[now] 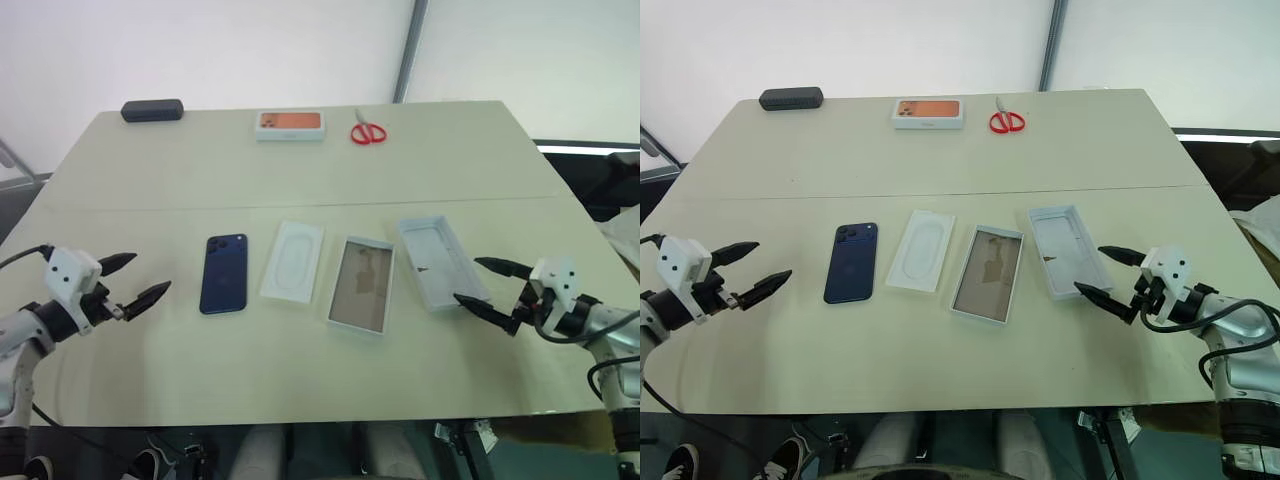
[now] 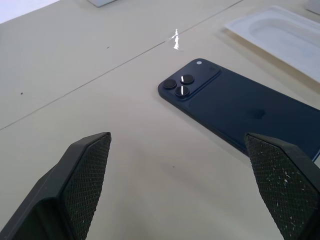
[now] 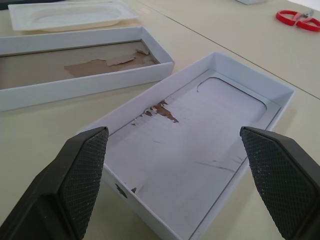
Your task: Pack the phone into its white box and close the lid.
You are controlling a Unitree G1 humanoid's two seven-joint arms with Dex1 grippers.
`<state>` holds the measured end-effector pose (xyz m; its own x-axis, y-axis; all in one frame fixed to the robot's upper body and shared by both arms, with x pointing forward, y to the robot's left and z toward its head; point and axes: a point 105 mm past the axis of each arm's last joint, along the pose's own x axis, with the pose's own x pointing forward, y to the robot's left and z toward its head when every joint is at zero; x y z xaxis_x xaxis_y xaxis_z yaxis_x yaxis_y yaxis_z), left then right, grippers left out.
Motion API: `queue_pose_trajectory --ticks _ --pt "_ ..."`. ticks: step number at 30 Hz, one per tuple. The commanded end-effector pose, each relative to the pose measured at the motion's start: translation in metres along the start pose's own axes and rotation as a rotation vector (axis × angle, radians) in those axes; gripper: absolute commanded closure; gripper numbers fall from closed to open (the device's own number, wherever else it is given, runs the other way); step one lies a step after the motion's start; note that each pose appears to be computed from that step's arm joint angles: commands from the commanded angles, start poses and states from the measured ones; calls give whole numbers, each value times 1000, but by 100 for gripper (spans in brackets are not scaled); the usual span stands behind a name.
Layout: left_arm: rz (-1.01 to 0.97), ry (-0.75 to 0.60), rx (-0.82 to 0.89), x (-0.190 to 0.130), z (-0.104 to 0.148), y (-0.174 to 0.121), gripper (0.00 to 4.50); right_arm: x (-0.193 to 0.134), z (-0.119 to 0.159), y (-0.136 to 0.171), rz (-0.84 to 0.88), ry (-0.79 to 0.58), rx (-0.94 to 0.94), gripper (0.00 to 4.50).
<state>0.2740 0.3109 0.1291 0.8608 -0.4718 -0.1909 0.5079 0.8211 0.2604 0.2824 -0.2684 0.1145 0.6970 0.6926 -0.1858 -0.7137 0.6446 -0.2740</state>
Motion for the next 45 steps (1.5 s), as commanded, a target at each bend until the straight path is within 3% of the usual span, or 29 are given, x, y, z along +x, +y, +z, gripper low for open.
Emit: queue_pose_trajectory --ticks 1,7,14,24,31,38,45 --pt "36 -4 1 -9 1 5 0 -4 11 -6 -10 -17 -47 9" --pt "19 -10 19 -3 4 3 0 -4 9 -7 -17 -18 -49 9" --pt "-19 -21 -103 9 6 -14 0 -6 11 1 -1 -13 -55 9" --pt "-98 -37 -304 54 42 -53 0 23 54 19 102 -120 -102 9" --pt "-91 150 -405 88 23 -76 0 32 51 30 155 -134 -69 9" --pt "-155 142 -600 113 40 -89 0 35 50 34 159 -141 -55 9" --pt "-163 190 -724 129 37 -90 0 37 49 36 149 -146 -48 9"
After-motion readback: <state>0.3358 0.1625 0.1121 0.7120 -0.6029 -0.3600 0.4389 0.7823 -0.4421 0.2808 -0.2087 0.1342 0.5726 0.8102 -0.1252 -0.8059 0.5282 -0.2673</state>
